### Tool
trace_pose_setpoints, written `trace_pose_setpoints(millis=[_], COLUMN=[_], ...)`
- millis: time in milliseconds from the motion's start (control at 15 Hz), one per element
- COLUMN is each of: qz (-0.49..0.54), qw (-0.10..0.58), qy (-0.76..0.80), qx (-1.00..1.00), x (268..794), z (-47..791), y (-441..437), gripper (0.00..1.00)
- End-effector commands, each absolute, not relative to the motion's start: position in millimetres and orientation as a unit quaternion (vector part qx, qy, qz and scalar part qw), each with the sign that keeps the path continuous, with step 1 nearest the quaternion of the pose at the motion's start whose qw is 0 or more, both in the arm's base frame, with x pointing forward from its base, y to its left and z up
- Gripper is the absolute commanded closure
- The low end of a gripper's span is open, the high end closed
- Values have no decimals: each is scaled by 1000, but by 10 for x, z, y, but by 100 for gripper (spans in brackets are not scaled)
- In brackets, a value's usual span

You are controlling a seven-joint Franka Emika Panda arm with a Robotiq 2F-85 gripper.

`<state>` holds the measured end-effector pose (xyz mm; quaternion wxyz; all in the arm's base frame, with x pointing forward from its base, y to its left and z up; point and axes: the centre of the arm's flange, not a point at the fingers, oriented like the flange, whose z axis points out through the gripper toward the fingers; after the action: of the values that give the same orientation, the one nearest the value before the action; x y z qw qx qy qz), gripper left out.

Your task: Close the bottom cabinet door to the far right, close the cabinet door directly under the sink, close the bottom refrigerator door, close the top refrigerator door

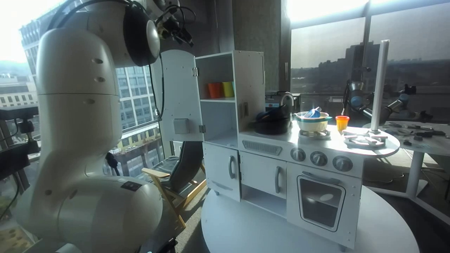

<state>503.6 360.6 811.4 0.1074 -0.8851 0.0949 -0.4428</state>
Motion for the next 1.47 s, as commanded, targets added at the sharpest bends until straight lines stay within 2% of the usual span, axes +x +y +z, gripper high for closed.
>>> trace_pose_setpoints(millis=[0, 267, 667, 1067, 1400], qz=[-457, -441, -409, -362, -323], qw=[112, 118, 35, 1, -105], qy=[91, 77, 53, 34, 0], qx=[-878, -886, -911, -932, -941], x=[5340, 5445, 5359, 5121, 4960], z=[8223, 8116, 8194, 8227, 8214], y=[3855, 4027, 3891, 3840, 3769], gripper=[0, 0, 0, 0, 0])
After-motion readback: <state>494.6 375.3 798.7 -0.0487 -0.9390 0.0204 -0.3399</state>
